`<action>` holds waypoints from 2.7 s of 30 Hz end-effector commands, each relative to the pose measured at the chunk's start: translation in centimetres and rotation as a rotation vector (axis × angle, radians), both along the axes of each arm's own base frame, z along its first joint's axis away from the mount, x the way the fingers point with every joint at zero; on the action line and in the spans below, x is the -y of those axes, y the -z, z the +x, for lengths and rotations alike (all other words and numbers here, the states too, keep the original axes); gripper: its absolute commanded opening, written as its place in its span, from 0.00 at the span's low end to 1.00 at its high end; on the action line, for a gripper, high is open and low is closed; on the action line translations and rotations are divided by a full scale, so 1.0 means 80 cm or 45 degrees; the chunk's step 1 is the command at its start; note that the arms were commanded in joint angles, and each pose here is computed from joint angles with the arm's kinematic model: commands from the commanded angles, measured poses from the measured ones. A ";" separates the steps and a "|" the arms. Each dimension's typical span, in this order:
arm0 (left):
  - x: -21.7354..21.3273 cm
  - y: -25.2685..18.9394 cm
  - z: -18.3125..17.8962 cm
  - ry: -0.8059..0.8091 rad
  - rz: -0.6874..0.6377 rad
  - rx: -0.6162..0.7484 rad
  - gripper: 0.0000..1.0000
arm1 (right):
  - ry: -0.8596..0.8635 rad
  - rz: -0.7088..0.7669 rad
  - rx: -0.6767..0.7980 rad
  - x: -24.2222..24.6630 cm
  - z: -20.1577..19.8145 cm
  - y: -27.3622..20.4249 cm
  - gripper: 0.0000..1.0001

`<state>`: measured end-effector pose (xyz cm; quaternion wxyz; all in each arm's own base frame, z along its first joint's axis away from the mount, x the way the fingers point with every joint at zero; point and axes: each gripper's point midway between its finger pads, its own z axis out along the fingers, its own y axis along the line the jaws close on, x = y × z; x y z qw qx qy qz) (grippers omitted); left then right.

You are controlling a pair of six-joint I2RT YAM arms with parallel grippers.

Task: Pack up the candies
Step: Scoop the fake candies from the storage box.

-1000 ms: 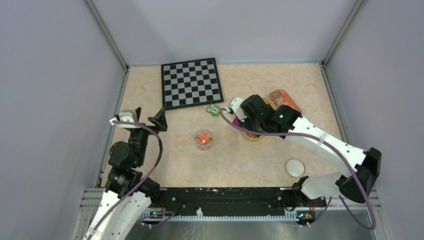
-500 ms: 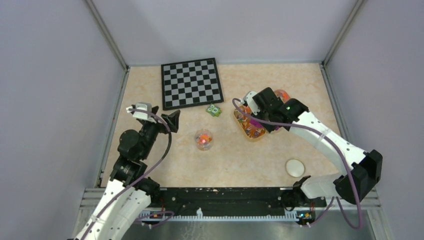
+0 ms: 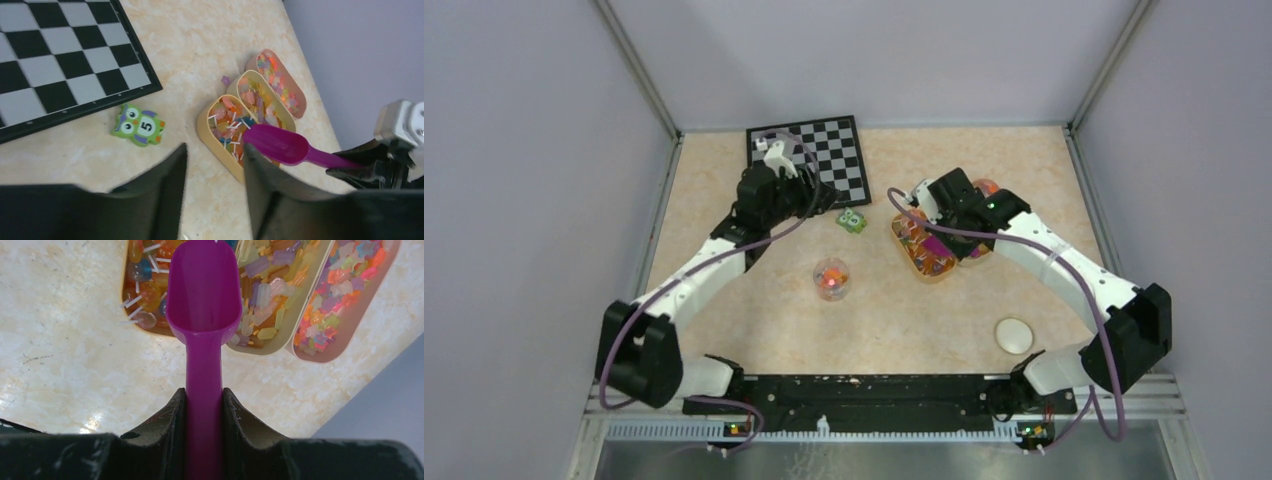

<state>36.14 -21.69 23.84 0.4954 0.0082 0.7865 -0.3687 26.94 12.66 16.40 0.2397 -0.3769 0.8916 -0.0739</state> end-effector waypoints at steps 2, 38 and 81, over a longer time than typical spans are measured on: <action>0.061 -0.038 0.040 0.216 -0.260 0.031 0.27 | -0.024 0.121 0.042 -0.025 0.015 -0.004 0.00; 0.175 0.183 0.079 0.641 -0.128 -0.449 0.13 | -0.040 0.312 0.187 -0.017 -0.019 0.065 0.00; 0.193 0.205 0.046 0.726 -0.140 -0.535 0.12 | 0.001 0.398 0.331 -0.008 -0.023 0.100 0.00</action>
